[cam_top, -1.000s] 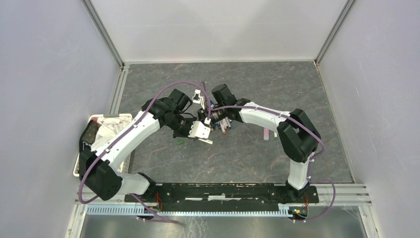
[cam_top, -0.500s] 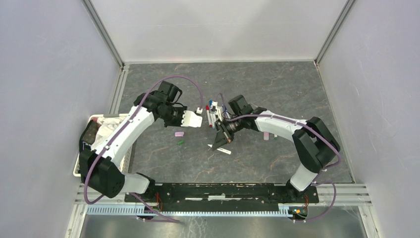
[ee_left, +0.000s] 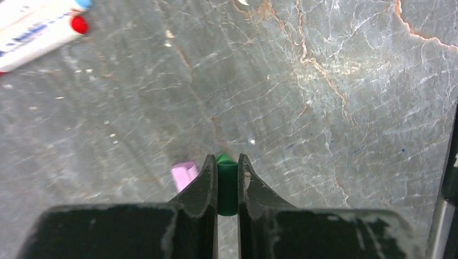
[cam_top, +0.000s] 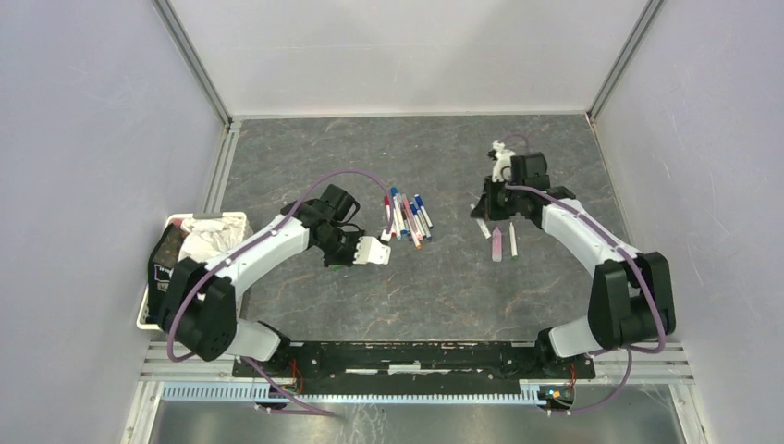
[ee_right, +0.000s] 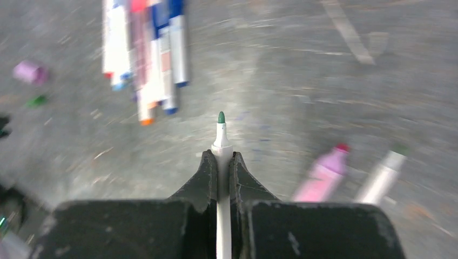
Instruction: Open the pen caps
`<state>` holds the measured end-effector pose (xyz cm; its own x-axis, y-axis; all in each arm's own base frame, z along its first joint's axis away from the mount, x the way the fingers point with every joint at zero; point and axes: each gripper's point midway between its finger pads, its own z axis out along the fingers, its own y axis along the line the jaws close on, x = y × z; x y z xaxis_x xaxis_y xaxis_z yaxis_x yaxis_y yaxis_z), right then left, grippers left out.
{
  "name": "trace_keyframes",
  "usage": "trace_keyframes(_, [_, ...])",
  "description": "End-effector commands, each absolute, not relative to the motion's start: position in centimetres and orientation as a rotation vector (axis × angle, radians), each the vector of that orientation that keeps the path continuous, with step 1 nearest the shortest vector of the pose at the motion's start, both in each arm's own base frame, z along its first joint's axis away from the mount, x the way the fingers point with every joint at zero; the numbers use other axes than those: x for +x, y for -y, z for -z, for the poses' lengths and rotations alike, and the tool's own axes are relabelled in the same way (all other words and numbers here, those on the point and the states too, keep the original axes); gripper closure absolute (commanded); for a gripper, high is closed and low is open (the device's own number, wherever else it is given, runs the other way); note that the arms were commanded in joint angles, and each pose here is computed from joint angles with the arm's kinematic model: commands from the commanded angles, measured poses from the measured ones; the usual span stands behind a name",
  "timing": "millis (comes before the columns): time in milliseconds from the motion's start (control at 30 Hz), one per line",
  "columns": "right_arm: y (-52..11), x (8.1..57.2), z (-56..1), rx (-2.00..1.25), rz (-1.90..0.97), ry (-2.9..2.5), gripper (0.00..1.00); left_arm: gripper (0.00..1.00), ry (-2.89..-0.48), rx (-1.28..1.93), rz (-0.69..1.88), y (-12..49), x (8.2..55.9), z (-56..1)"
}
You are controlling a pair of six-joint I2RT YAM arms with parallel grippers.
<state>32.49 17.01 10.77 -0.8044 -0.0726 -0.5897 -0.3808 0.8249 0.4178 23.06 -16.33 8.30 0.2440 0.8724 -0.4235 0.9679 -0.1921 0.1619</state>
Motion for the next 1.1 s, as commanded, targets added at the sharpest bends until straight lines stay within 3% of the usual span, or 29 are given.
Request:
trace_keyframes(0, [-9.6,34.8,-11.0,-0.073,-0.256,-2.407,1.00,0.98,-1.748,2.041,0.311,17.3,24.7,-6.2])
trace_keyframes(167, [-6.4,35.1,-9.2,0.020,-0.055,-2.408,1.00,0.94,-1.798,2.011,0.298,17.6,25.8,-4.4])
trace_keyframes(267, [-4.5,35.1,-8.0,0.080,0.054,-2.417,1.00,0.87,-1.822,2.011,0.304,17.6,25.9,-3.4])
trace_keyframes(433, [-5.5,35.1,-6.3,0.087,-0.025,-2.444,1.00,0.72,-1.863,2.025,0.308,17.3,25.7,-2.1])
trace_keyframes(600, [-5.3,34.9,-4.9,0.089,-0.002,-2.466,1.00,0.48,-1.884,2.007,0.321,17.4,25.7,-2.5])
trace_keyframes(667, [-5.3,35.0,-4.4,0.086,0.004,-2.479,0.99,0.32,-1.889,1.979,0.333,17.9,26.0,-3.5])
trace_keyframes(733, [-5.3,35.0,-3.9,0.085,0.002,-2.485,0.96,0.26,-1.886,1.938,0.358,18.6,26.4,-5.2])
trace_keyframes(800, [-5.4,35.1,-3.8,0.090,-0.004,-2.482,0.95,0.02,-1.882,1.904,0.385,19.3,26.6,-7.0])
trace_keyframes(1067, [-8.6,36.2,-6.4,0.062,-0.070,-2.406,0.99,0.00,-1.885,1.726,0.416,21.1,28.2,-14.1])
